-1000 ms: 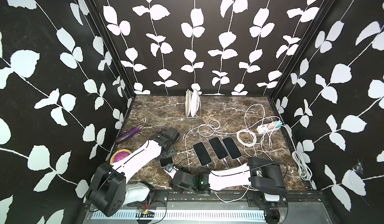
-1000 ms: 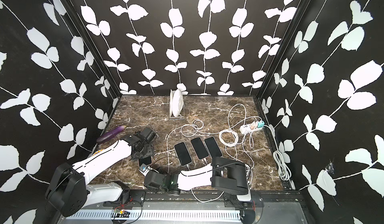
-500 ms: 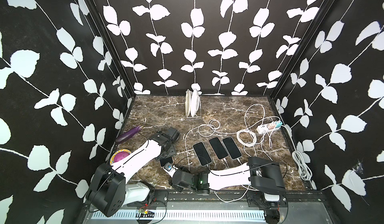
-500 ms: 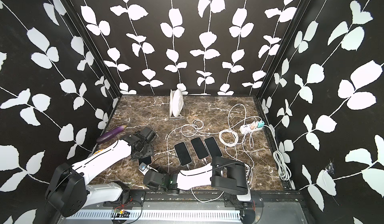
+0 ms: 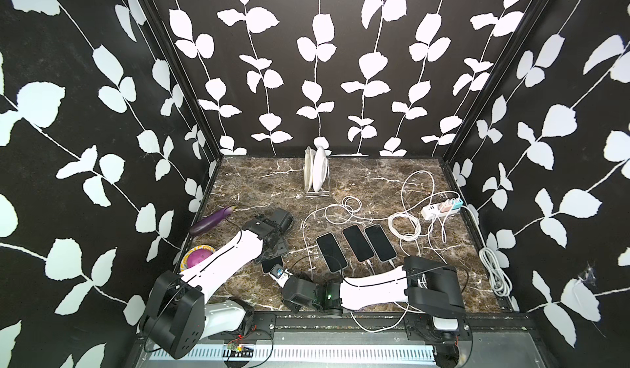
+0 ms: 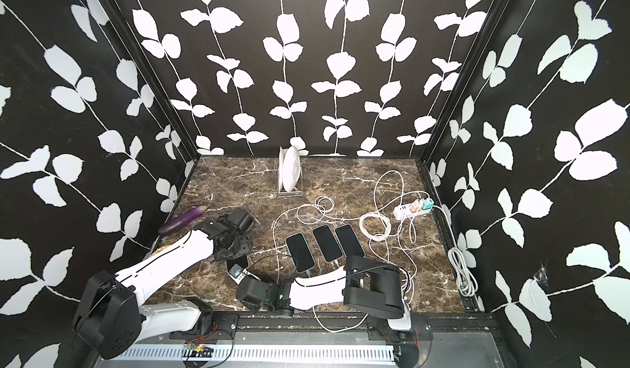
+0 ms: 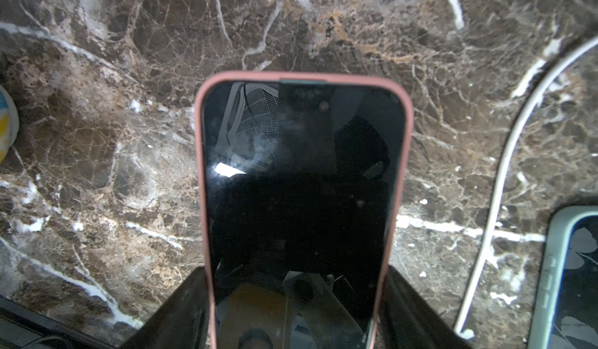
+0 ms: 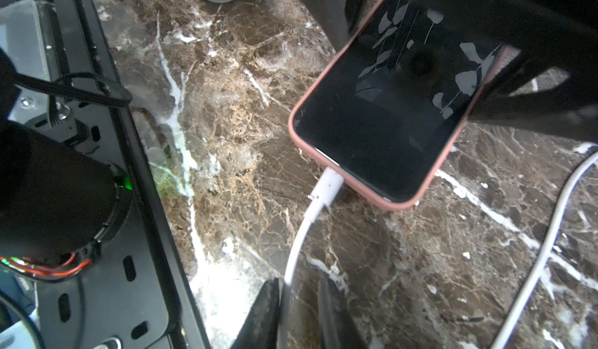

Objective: Unplug the charging cable from the phone
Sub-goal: Remove the charging cable from the phone.

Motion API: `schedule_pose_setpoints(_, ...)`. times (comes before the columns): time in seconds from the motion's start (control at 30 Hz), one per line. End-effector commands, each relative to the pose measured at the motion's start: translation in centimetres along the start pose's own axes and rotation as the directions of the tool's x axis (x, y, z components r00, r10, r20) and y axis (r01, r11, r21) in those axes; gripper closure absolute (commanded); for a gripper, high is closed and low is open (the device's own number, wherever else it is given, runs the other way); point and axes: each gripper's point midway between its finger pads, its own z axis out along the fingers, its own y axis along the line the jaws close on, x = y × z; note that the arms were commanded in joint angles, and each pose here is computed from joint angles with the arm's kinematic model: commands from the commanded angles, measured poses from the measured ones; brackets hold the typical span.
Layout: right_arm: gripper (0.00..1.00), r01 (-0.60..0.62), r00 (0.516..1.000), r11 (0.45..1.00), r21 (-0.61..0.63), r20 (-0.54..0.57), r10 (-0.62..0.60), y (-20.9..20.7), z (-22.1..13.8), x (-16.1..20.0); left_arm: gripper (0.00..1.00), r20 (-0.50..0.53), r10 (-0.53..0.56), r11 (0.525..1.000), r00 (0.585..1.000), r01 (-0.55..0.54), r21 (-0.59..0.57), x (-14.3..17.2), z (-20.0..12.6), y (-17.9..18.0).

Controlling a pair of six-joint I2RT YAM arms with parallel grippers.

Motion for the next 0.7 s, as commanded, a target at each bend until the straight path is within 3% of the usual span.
schedule_pose_setpoints(0.0,0.78,-0.010,1.000,1.000,-0.005,0.022,0.010,0.13,0.24,-0.73,1.00,0.042,-0.019,1.000,0.999,0.018,0.025,-1.22,-1.20,-0.26)
schedule_pose_setpoints(0.2,0.79,-0.005,1.000,1.000,-0.015,0.021,0.005,0.35,0.29,-0.74,1.00,0.053,-0.025,0.999,0.998,0.023,0.035,-1.70,-1.57,-0.49)
schedule_pose_setpoints(0.3,0.59,0.001,1.000,1.000,-0.026,0.019,0.000,0.61,0.36,-0.82,1.00,0.053,-0.034,0.999,0.998,0.031,0.042,-1.76,-1.60,-0.58)
schedule_pose_setpoints(0.4,0.53,0.007,1.000,0.999,-0.032,0.009,-0.006,0.82,0.57,-0.67,1.00,0.048,-0.037,0.998,0.998,0.035,0.046,-1.69,-1.53,-0.63)
schedule_pose_setpoints(0.67,0.96,0.007,1.000,1.000,-0.023,0.013,-0.006,0.70,0.51,-0.76,1.00,0.055,-0.048,0.998,0.997,0.045,0.046,-1.88,-1.37,-0.39)
